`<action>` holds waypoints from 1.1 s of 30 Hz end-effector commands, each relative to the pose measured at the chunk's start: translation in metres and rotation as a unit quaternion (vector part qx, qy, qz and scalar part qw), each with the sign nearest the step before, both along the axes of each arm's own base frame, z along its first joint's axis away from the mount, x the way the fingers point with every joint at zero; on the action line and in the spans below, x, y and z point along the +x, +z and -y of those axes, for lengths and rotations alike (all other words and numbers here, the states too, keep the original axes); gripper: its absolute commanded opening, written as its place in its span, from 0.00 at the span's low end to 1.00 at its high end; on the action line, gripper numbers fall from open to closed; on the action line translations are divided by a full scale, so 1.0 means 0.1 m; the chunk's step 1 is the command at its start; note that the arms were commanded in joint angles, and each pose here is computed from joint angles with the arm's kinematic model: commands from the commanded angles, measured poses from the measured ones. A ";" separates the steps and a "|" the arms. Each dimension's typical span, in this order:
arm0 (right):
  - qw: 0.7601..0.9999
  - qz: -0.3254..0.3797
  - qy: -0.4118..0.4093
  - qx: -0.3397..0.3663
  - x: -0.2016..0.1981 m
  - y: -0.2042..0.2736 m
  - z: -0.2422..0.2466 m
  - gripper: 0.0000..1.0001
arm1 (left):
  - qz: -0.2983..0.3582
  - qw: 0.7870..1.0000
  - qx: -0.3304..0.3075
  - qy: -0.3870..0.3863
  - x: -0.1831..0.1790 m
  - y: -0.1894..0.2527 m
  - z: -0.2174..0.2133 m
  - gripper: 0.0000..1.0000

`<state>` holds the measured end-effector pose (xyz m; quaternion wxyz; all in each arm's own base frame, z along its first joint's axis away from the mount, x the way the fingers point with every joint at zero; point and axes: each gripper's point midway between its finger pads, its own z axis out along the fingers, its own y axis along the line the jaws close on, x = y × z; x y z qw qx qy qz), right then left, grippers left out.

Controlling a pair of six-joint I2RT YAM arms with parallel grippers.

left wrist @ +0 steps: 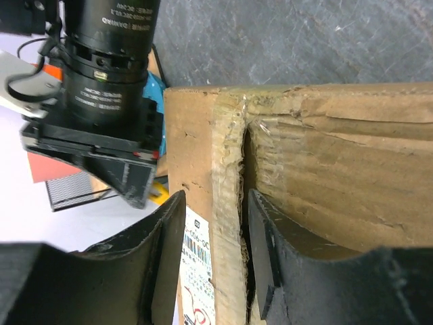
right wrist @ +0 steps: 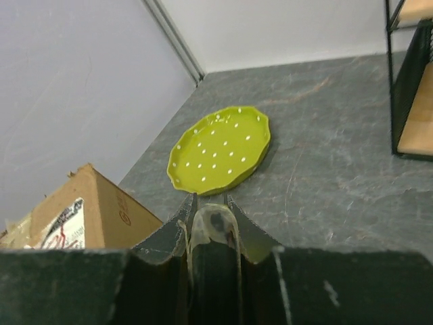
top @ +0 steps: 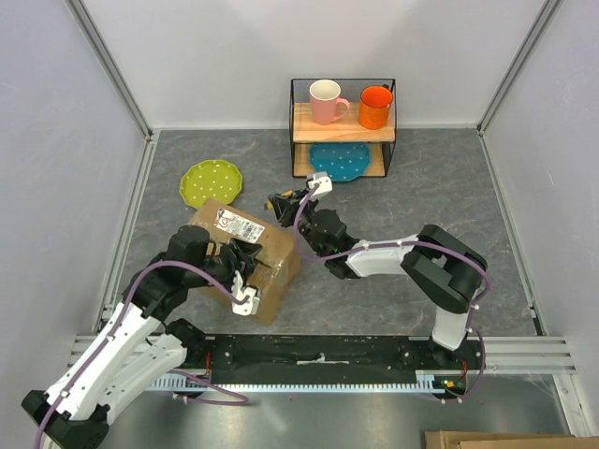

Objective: Unpack the express box
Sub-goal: Cut the express box at the center of the board.

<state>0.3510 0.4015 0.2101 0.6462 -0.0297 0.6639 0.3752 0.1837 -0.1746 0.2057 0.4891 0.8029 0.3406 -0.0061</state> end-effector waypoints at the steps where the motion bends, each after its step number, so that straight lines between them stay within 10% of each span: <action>1: 0.998 -0.014 0.051 0.029 -0.07 0.00 -0.29 0.00 | 0.061 0.998 0.016 -0.003 0.11 -0.12 -0.03 0.48; 21: 0.989 -0.051 0.135 0.011 -0.50 -0.33 -0.73 0.00 | 0.179 0.981 -0.065 0.031 0.43 -0.23 0.11 0.45; 28: 0.988 -0.063 0.141 0.022 -0.61 -0.42 -0.71 0.00 | 0.186 0.967 -0.140 0.101 0.55 -0.01 0.16 0.02; 33: 0.987 -0.067 0.144 0.025 -0.67 -0.47 -0.70 0.00 | 0.178 0.962 -0.166 0.120 0.57 0.03 0.21 0.02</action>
